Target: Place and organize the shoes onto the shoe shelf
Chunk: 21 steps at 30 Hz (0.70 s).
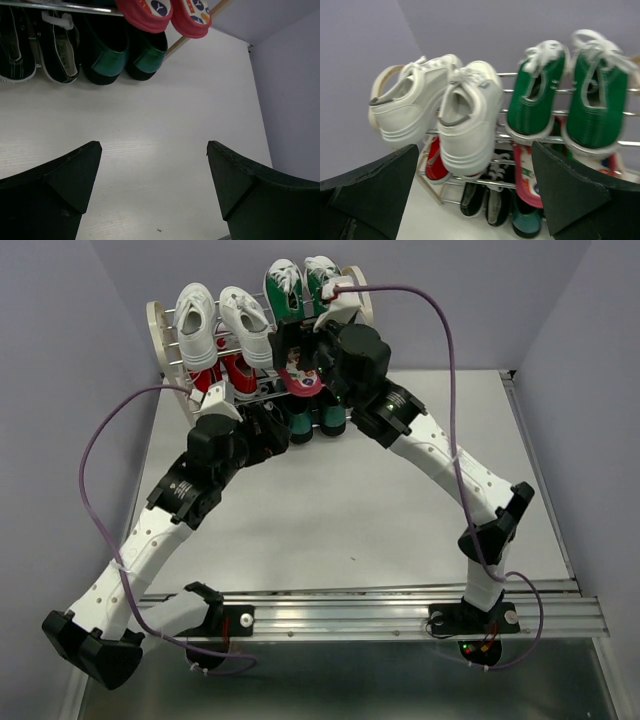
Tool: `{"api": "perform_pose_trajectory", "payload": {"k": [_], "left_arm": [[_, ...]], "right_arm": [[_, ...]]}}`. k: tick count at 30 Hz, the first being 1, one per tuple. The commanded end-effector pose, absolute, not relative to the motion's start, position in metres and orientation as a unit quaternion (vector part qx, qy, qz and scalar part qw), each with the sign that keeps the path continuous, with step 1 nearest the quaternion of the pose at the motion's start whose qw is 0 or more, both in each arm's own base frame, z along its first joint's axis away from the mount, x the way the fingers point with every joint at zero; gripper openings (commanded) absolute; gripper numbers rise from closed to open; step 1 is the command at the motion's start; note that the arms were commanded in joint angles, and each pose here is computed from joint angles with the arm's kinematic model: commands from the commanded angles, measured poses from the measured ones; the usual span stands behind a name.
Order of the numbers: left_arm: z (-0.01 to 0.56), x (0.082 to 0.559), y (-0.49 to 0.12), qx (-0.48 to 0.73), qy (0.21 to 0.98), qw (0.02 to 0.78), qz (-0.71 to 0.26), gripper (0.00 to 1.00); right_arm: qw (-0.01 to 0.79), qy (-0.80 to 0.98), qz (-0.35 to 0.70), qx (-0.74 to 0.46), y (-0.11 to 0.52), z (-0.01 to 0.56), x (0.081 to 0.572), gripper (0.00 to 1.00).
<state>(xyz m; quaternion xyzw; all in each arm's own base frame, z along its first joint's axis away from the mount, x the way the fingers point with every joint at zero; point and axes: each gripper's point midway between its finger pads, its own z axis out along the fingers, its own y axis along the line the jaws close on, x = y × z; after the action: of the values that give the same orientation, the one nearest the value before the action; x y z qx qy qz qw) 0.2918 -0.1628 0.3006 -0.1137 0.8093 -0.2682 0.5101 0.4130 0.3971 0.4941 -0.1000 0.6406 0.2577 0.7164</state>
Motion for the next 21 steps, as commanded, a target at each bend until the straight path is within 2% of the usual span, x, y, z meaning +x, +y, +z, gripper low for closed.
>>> {"api": "perform_pose_trajectory", "payload": {"k": [1, 5, 6, 7, 8, 12, 21], "left_arm": [[0.355, 0.316, -0.179, -0.078, 0.774, 0.559, -0.288, 0.99], [0.406, 0.343, -0.219, -0.013, 0.743, 0.577, -0.338, 0.99], [0.412, 0.349, -0.223, -0.01, 0.742, 0.578, -0.339, 0.99], [0.415, 0.356, -0.227, -0.008, 0.744, 0.578, -0.336, 0.99], [0.421, 0.361, -0.231, 0.0, 0.743, 0.581, -0.334, 0.99], [0.436, 0.391, -0.238, -0.001, 0.74, 0.594, -0.316, 0.99], [0.442, 0.438, -0.208, -0.04, 0.748, 0.609, -0.261, 0.99]], "right_arm": [[0.736, 0.661, 0.143, -0.006, 0.319, 0.497, 0.411, 1.0], [0.728, 0.674, 0.075, 0.096, 0.229, 0.48, 0.414, 1.0], [0.715, 0.689, 0.059, 0.102, 0.218, 0.455, 0.418, 1.0], [0.72, 0.68, 0.065, 0.121, 0.202, 0.466, 0.417, 1.0], [0.708, 0.695, 0.052, 0.119, 0.193, 0.443, 0.419, 1.0], [0.701, 0.694, 0.018, 0.164, 0.133, 0.426, 0.411, 1.0], [0.669, 0.721, -0.014, 0.179, 0.095, 0.377, 0.398, 1.0]]}}
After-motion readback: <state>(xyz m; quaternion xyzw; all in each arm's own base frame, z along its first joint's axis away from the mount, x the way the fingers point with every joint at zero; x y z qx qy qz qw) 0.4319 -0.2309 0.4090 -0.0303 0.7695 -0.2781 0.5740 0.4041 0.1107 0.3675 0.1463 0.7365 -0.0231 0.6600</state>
